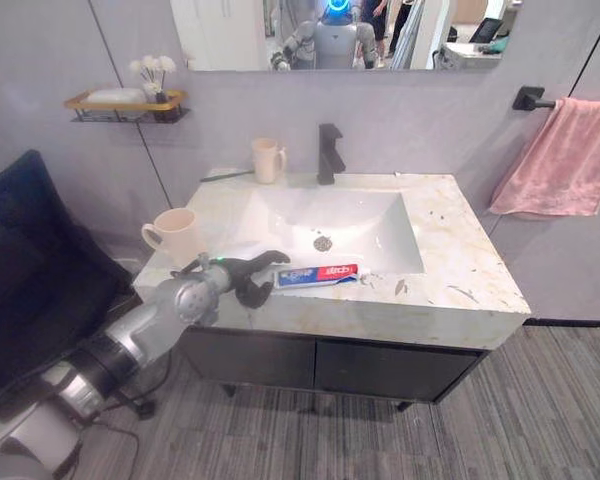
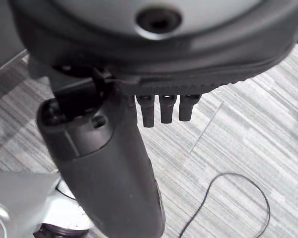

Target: Organize the bathroom.

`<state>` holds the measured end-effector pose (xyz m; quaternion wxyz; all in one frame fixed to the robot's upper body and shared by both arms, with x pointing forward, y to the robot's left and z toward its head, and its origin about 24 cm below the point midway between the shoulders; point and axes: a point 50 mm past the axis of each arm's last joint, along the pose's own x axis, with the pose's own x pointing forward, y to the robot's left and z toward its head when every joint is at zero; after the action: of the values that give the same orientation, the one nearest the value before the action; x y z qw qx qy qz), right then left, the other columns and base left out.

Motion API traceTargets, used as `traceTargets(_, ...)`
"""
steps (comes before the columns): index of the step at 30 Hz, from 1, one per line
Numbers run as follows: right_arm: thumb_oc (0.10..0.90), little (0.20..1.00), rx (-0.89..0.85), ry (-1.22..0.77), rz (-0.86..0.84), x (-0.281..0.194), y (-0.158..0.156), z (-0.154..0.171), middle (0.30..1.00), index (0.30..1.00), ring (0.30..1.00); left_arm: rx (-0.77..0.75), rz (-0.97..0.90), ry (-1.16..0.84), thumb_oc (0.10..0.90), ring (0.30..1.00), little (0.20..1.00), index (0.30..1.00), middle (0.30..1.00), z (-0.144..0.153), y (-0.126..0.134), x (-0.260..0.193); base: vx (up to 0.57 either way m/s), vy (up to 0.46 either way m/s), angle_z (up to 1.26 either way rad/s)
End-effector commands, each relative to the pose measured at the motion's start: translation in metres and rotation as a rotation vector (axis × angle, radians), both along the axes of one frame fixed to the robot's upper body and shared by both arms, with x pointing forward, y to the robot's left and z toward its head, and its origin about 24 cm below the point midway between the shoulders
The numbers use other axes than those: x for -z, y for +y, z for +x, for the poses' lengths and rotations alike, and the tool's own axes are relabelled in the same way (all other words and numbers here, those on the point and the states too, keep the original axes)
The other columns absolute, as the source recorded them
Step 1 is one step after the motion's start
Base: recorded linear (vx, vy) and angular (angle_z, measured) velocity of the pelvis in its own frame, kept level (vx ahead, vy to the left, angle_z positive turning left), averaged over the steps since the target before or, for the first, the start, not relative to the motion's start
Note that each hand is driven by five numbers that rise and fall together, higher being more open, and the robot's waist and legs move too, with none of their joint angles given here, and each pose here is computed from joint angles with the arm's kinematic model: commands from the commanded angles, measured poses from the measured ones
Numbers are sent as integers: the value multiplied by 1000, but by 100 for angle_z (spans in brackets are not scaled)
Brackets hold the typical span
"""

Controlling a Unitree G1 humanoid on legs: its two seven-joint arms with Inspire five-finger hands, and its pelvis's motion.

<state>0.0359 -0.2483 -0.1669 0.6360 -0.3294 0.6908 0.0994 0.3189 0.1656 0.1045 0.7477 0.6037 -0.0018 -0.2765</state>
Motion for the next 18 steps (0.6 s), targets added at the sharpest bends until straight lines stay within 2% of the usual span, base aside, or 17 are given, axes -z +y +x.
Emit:
traceTargets(1, 800, 900, -58, 29, -93, -7, -23, 3, 900, 900, 900, -45, 30, -163, 800, 900, 900, 900, 900, 20, -2, -25, 0, 0, 0)
traceTargets(8, 800, 900, -73, 27, -102, -8, -25, 6, 900, 900, 900, -120, 52, -236, 800, 900, 900, 900, 900, 23, 6, -23, -1, 14, -4)
traceTargets(11, 800, 900, -72, 25, -94, -8, -22, 8, 900, 900, 900, -210, 65, -330, 800, 900, 900, 900, 900, 24, 22, -22, 0, 0, 0)
traceTargets(18, 800, 900, -34, 25, -82, -7, -19, 8, 900, 900, 900, -283, 93, -520, 800, 900, 900, 900, 900, 19, 48, -31, -4, -12, 3)
